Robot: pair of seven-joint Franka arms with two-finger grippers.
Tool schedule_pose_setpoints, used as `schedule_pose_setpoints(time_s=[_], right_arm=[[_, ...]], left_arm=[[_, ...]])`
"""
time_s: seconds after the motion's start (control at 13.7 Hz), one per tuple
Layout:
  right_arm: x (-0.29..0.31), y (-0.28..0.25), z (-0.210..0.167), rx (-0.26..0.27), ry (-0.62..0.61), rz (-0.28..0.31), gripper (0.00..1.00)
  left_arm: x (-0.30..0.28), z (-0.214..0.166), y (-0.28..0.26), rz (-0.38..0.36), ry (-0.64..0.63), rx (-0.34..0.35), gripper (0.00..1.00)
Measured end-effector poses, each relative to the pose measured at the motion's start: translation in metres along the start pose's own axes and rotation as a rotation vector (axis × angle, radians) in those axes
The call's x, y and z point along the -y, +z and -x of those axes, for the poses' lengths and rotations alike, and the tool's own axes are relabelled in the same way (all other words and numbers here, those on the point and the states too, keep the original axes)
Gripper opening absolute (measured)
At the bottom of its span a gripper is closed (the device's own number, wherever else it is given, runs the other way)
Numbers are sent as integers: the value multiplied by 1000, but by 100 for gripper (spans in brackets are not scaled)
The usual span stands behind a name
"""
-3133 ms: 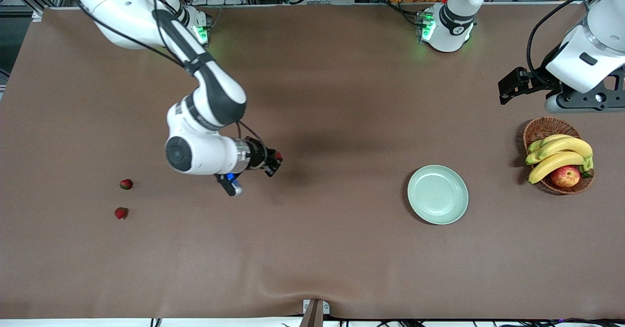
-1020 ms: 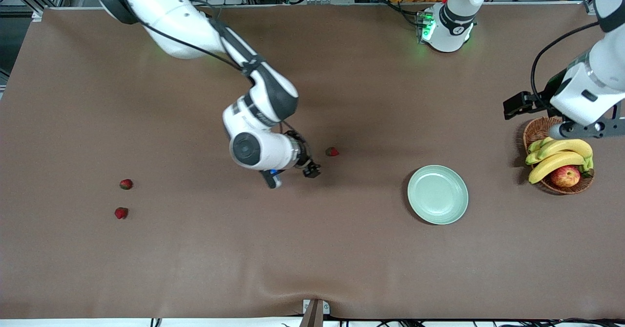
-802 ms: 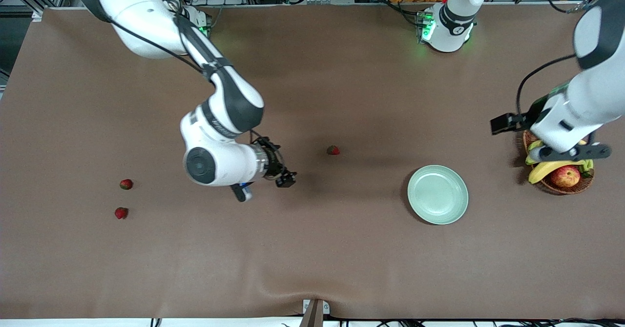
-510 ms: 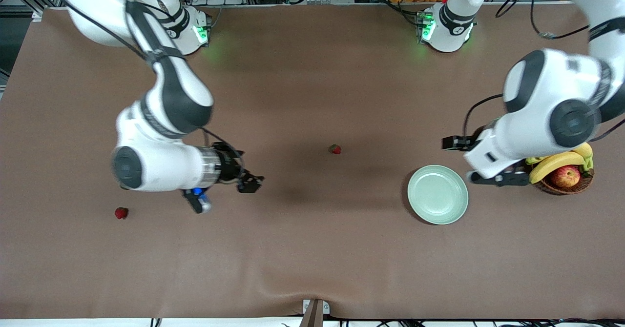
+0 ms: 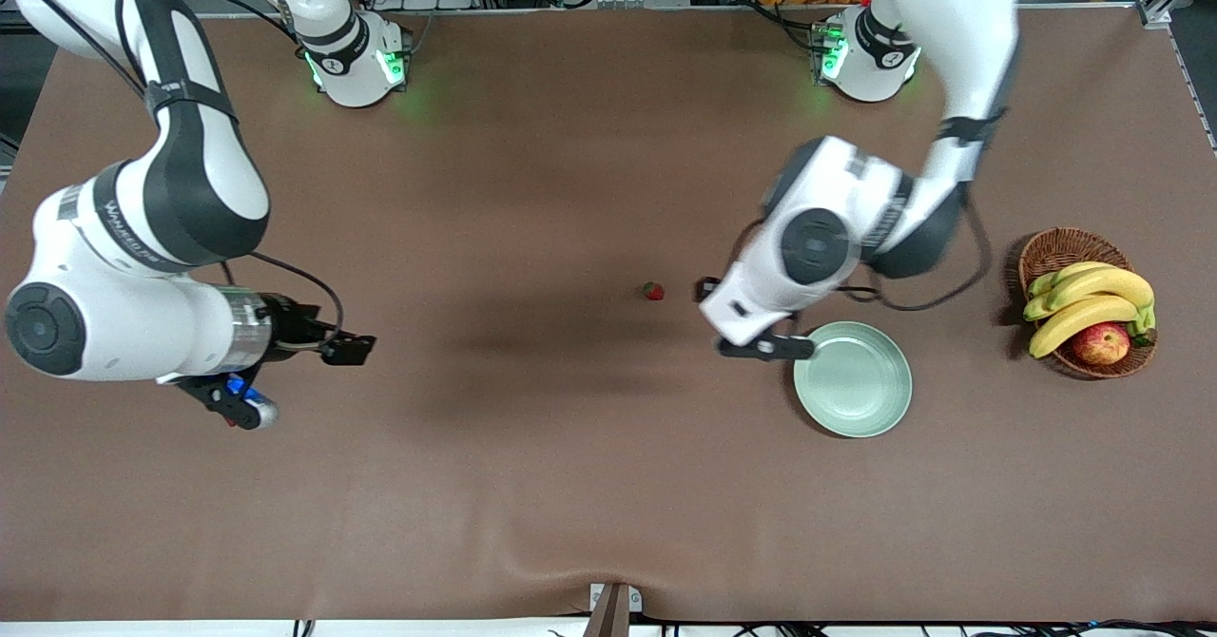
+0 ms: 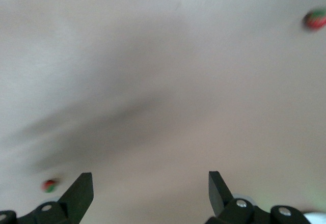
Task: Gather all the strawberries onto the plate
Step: 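Reach the right gripper to the second strawberry while the left gripper reaches the first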
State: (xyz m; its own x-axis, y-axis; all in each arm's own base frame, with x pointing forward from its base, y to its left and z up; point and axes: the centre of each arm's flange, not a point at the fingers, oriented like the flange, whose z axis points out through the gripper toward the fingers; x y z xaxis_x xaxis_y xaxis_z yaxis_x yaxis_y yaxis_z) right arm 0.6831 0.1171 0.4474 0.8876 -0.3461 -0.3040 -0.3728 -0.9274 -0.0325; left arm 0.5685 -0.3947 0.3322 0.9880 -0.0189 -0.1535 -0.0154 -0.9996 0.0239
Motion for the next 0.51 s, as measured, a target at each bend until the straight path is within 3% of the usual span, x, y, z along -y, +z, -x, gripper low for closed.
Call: schedule_pose_setpoints(time_s=[0.22, 0.51], right_arm=[[-74, -4, -40, -21, -111, 13, 100], [-138, 39, -87, -121, -153, 82, 100]], left_arm=[[-66, 15, 56, 77, -241, -71, 100], [-96, 32, 112, 71, -464, -54, 100]])
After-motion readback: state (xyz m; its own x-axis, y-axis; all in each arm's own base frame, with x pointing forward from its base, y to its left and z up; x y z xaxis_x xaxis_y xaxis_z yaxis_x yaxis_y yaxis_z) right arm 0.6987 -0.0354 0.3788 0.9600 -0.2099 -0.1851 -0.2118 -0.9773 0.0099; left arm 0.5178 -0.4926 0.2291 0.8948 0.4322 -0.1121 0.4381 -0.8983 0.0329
